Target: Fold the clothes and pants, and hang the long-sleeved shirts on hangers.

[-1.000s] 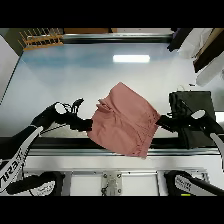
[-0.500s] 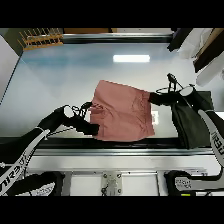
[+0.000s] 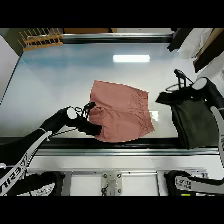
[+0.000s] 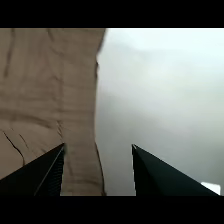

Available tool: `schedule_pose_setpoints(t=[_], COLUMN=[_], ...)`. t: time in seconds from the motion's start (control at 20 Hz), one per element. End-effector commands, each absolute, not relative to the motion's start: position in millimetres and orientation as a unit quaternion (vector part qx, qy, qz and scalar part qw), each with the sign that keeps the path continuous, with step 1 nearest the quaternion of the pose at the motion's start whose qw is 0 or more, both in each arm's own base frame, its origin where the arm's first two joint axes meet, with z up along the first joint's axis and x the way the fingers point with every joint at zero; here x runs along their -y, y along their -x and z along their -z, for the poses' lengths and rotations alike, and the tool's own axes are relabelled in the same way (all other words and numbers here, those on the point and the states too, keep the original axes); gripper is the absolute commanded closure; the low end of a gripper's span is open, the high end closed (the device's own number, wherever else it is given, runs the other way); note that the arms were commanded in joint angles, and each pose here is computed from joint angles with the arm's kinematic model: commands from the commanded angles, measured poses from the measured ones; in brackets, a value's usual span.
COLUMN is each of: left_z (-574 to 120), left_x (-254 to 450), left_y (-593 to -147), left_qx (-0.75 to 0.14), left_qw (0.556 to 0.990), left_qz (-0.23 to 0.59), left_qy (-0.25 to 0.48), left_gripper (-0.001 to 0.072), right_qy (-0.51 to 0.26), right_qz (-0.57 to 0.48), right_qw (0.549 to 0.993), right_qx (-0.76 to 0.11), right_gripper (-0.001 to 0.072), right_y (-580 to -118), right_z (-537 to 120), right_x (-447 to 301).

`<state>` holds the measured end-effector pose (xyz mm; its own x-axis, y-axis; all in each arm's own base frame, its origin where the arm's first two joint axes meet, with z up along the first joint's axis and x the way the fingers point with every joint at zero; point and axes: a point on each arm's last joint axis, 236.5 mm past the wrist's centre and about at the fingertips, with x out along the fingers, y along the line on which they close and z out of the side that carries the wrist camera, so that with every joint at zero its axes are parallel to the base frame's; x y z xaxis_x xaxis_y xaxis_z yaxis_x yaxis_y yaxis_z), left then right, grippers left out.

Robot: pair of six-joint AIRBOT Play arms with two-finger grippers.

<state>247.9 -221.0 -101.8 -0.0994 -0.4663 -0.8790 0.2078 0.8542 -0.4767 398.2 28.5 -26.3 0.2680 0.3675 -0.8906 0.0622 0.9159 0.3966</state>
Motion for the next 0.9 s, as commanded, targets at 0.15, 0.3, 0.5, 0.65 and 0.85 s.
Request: schedule_pose_setpoints(t=[0.15, 0.3, 0.5, 0.65, 0.85], left_z=[102, 102, 102, 102, 102], left_x=[222, 222, 222, 222, 221], left_y=[-252, -252, -253, -253, -253], left_qx=[-0.690, -0.690, -0.689, -0.689, -0.689], left_qw=[0.672, 0.672, 0.674, 0.674, 0.674], left_qz=[0.252, 0.253, 0.252, 0.252, 0.252], left_qy=[0.093, 0.093, 0.093, 0.093, 0.093], left_gripper=[0.0701, 0.0701, 0.0701, 0.0701, 0.0701], right_qy=[-0.336, -0.412, -0.432, -0.422, -0.387], right_qz=[0.061, 0.050, 0.022, 0.023, -0.009], right_qw=[0.683, 0.663, 0.689, 0.711, 0.731], right_qx=[-0.645, -0.623, -0.581, -0.561, -0.562], right_gripper=[0.0264, 0.0263, 0.0264, 0.0265, 0.0558], right_y=[-271, -265, -287, -300, -302], right_z=[93, 110, 109, 110, 108], right_x=[-27, -55, -74, -80, -88])
